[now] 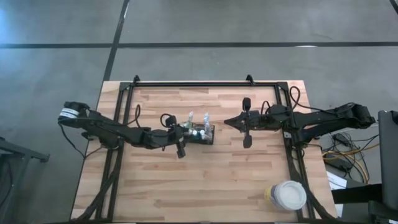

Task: Pick & Place toothbrushing station
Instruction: Put the orange toothbrush into the wire organizer

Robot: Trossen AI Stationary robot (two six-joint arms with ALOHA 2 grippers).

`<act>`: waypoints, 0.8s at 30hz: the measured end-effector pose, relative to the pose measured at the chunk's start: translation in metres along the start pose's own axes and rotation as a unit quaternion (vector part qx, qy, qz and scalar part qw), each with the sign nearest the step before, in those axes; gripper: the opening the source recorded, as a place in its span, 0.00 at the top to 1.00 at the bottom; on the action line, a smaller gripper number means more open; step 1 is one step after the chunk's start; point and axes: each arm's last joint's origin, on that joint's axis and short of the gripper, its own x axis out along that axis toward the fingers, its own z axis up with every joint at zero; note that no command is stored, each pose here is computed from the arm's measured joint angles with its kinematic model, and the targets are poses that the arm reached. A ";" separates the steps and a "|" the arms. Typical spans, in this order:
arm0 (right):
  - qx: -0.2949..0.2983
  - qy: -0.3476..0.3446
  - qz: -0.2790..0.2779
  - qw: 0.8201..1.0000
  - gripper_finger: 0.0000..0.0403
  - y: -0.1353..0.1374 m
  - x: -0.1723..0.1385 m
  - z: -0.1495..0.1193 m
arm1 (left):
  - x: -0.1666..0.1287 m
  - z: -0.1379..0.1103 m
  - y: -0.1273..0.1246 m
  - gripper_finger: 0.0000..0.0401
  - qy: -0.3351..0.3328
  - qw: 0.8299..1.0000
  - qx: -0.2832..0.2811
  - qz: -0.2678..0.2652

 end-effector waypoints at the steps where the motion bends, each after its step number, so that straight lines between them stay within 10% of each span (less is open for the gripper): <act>1: 0.000 0.000 0.000 1.000 0.98 0.000 0.000 0.000 | 0.000 0.000 0.000 0.55 0.000 1.000 -0.001 0.000; 13: 0.000 0.003 0.000 1.000 0.98 0.000 0.000 -0.002 | -0.006 0.003 0.003 0.58 0.036 0.998 -0.038 0.020; 24: -0.002 0.003 0.000 1.000 0.98 0.000 0.000 -0.002 | -0.047 0.048 0.018 0.57 -0.064 0.998 0.022 0.005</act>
